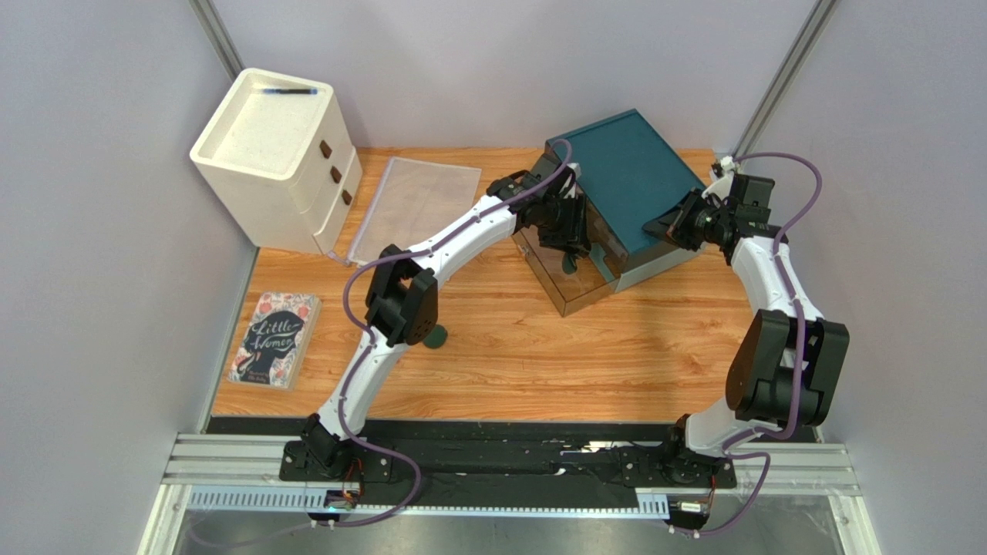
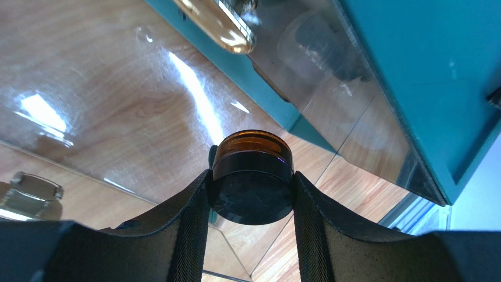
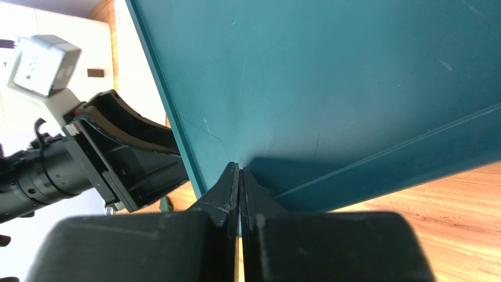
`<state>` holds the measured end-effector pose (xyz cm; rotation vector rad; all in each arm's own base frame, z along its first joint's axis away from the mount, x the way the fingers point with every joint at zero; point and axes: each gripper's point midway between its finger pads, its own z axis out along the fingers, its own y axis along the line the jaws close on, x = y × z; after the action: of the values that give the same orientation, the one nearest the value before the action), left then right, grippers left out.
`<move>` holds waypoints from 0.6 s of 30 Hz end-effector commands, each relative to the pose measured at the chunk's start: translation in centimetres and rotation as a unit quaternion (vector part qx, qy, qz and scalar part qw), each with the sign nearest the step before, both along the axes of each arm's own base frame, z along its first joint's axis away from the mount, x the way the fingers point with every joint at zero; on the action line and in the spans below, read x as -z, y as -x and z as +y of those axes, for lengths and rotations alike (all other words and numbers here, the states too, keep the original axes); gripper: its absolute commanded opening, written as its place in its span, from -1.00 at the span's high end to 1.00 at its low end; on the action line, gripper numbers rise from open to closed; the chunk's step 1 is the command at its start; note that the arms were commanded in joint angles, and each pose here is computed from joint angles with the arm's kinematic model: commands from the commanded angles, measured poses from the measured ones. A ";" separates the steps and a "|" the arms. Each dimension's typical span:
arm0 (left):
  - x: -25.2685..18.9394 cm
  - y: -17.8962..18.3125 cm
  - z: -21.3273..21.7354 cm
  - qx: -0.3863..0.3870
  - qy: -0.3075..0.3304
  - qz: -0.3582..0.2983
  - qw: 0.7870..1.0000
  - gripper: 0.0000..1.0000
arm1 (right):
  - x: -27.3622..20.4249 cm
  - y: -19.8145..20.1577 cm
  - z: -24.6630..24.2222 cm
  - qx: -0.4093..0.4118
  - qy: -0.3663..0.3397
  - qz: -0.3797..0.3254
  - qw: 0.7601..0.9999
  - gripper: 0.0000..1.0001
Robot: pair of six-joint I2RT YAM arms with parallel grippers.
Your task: Organize the makeup
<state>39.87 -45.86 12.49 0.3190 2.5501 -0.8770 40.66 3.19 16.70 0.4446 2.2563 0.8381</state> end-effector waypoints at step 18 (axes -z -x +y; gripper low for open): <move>-3.8 0.7 -0.1 0.022 0.024 -0.029 0.999 -0.45 | 10.4 6.6 -1.4 0.023 0.048 0.214 0.975 1.00</move>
<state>39.37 -45.64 11.41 0.3370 2.5773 -0.8706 40.74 3.23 16.66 0.4454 2.2598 0.8441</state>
